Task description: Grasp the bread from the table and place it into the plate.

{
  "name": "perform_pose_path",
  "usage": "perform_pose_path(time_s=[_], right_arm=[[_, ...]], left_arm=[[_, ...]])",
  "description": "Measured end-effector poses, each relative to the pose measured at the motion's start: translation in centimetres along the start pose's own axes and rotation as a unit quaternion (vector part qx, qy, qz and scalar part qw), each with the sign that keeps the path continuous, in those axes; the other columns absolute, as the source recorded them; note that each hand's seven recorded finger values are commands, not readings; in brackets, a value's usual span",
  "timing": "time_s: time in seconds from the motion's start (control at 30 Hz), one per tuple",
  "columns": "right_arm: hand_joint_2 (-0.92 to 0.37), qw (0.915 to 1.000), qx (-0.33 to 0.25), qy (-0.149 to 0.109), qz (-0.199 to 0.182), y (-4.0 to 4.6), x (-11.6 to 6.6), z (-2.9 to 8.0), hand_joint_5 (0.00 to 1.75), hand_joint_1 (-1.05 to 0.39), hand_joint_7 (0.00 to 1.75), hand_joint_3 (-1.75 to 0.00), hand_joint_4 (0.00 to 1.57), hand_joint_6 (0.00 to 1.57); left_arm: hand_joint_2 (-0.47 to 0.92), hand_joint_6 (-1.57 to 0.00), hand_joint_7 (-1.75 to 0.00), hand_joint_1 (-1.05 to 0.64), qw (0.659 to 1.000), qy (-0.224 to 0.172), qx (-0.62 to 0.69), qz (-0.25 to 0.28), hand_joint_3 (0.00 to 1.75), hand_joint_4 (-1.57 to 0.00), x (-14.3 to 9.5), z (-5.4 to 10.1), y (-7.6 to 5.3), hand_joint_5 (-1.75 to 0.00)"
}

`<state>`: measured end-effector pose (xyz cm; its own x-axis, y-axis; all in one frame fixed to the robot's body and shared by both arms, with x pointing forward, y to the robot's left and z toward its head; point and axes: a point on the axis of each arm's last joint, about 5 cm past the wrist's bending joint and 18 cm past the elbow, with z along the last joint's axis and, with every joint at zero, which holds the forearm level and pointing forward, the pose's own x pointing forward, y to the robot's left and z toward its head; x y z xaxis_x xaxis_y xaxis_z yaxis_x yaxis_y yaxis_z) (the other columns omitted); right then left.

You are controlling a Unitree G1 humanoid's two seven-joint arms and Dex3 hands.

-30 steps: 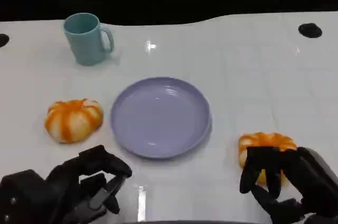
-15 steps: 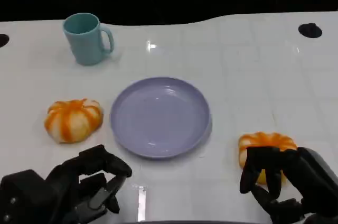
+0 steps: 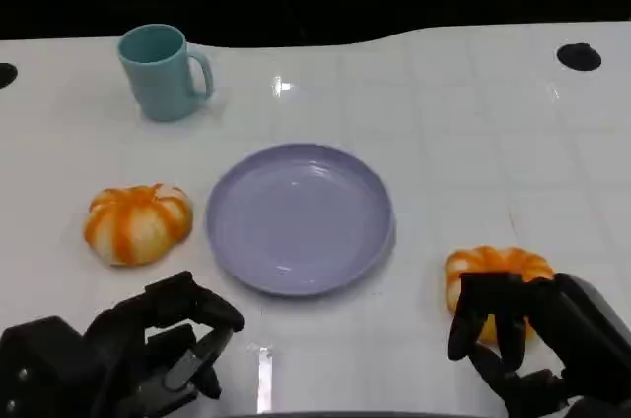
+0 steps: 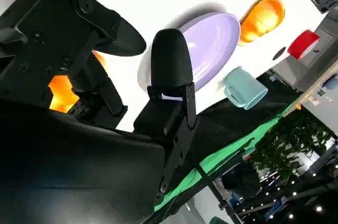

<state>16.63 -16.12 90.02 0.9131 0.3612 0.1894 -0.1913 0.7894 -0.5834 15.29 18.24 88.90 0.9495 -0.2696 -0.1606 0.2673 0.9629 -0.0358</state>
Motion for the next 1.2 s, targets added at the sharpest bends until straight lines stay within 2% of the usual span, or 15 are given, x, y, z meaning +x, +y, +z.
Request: perform_pose_path(time_s=[0.07, 0.13, 0.17, 0.33, 0.37, 0.47, 0.57, 0.6, 0.77, 0.97, 1.2], right_arm=[[-0.25, 1.0000, 0.006, 0.001, -0.003, 0.02, 0.0, 0.0, 1.66, -0.09, 1.06, -1.36, 0.87, 0.87], [-0.27, 0.9999, 0.012, 0.001, -0.006, 0.01, 0.0, 0.1, 1.62, -0.08, 0.99, -1.31, 0.84, 0.87], [-0.28, 0.9999, 0.014, 0.000, -0.008, 0.00, 0.1, 0.1, 1.48, -0.08, 0.92, -1.24, 0.77, 0.84], [-0.34, 0.9997, -0.011, 0.008, -0.018, -0.47, 0.2, 0.8, 1.19, -0.13, 0.70, -0.99, 0.65, 0.75], [-0.38, 0.9996, -0.018, 0.008, -0.019, -0.55, 0.2, 1.0, 1.11, -0.15, 0.63, -0.90, 0.63, 0.73], [-0.58, 0.9981, -0.057, 0.016, -0.018, -0.93, 0.3, 1.4, 0.79, -0.20, 0.32, -0.46, 0.54, 0.68], [-0.70, 0.9939, -0.106, 0.027, -0.007, -1.55, 0.2, 1.7, 0.59, -0.22, 0.14, -0.18, 0.46, 0.64], [-0.72, 0.9925, -0.118, 0.031, -0.004, -1.73, 0.2, 1.8, 0.54, -0.23, 0.11, -0.13, 0.43, 0.62], [-0.74, 0.9822, -0.184, 0.038, 0.007, -2.63, 0.1, 2.2, 0.43, -0.34, 0.02, -0.04, 0.27, 0.51], [-0.75, 0.9651, -0.254, 0.056, 0.028, -3.40, 0.1, 2.8, 0.42, -0.42, 0.00, -0.01, 0.16, 0.42], [-0.77, 0.9503, -0.293, 0.082, 0.066, -3.19, 0.6, 3.2, 0.44, -0.45, 0.00, -0.01, 0.12, 0.39]], left_arm=[[0.92, -0.68, -1.25, -0.42, 1.000, 0.000, 0.000, 0.000, 0.45, -0.67, 0.0, 0.0, 0.0, -1.75], [0.92, -0.68, -1.25, -0.42, 1.000, -0.001, 0.000, 0.000, 0.45, -0.67, 0.0, 0.0, 0.0, -1.75], [0.92, -0.68, -1.25, -0.42, 1.000, -0.003, 0.001, 0.000, 0.45, -0.67, 0.0, 0.0, 0.0, -1.75], [0.92, -0.68, -1.25, -0.42, 1.000, -0.004, 0.001, 0.000, 0.44, -0.66, 0.0, 0.0, 0.0, -1.75], [0.92, -0.68, -1.25, -0.42, 1.000, -0.004, 0.001, 0.000, 0.44, -0.66, 0.0, 0.0, 0.0, -1.75], [0.92, -0.68, -1.25, -0.42, 1.000, -0.004, 0.001, 0.000, 0.45, -0.66, 0.0, 0.0, 0.0, -1.75], [0.92, -0.68, -1.25, -0.42, 1.000, -0.004, 0.002, -0.001, 0.45, -0.66, 0.0, 0.0, 0.0, -1.75], [0.92, -0.68, -1.25, -0.42, 1.000, -0.004, 0.002, -0.001, 0.45, -0.66, 0.0, 0.0, 0.0, -1.75], [0.92, -0.68, -1.25, -0.43, 1.000, -0.004, 0.002, -0.002, 0.45, -0.67, 0.0, 0.0, -0.1, -1.75], [0.92, -0.68, -1.25, -0.44, 1.000, -0.003, 0.002, -0.003, 0.45, -0.67, 0.1, 0.0, -0.1, -1.75], [0.92, -0.68, -1.25, -0.44, 1.000, -0.003, 0.001, -0.005, 0.44, -0.66, 0.1, 0.0, -0.2, -1.75]])
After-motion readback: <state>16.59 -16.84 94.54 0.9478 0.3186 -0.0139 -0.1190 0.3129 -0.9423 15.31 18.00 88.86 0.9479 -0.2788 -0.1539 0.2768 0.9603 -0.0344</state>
